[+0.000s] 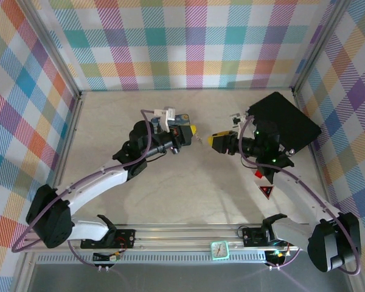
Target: Unlock a padlock with a key
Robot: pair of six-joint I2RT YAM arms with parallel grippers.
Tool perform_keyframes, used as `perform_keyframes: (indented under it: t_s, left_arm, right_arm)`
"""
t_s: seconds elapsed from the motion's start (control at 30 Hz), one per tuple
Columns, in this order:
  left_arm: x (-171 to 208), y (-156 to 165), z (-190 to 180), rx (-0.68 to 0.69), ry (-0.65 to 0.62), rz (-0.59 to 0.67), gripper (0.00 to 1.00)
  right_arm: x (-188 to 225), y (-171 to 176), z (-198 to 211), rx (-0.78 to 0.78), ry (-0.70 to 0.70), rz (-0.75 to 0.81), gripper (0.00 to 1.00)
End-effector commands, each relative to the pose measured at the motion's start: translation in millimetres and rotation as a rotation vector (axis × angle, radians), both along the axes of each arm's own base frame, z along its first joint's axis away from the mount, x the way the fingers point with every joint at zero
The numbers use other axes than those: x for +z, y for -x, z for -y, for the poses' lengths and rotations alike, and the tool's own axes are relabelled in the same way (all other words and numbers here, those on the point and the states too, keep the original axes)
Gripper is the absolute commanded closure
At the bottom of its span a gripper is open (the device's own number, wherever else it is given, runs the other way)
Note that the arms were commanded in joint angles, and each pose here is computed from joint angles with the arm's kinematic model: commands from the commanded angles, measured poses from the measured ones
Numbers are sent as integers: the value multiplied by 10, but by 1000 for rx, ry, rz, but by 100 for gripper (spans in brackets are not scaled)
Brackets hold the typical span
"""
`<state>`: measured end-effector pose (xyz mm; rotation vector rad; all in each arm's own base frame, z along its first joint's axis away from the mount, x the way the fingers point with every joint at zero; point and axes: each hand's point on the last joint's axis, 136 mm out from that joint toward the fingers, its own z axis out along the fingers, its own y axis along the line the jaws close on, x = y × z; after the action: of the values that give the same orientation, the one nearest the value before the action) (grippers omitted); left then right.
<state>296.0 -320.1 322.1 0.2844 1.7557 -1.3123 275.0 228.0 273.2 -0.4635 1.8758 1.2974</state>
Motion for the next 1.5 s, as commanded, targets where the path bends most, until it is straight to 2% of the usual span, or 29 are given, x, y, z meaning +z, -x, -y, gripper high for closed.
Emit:
perform_keyframes:
  t_s: [0.0, 0.2, 0.47, 0.7, 1.3, 1.47]
  left_arm:
    - [91, 145, -23, -56, -19, 142, 100]
    - [78, 177, 34, -93, 5, 132, 100]
    - [99, 167, 76, -102, 48, 120, 100]
    - [83, 164, 66, -92, 65, 112, 100]
    - [114, 123, -23, -34, 126, 104, 100]
    - [128, 123, -32, -31, 144, 100, 100]
  right_arm:
    - [280, 92, -71, 78, -123, 44, 49]
    - [473, 143, -119, 114, -244, 84, 54]
    - [371, 167, -297, 145, -228, 92, 58]
    - [327, 181, -438, 200, -241, 68, 68]
    - [217, 174, -508, 212, -270, 19, 73]
    - [228, 187, -518, 223, -269, 21, 89]
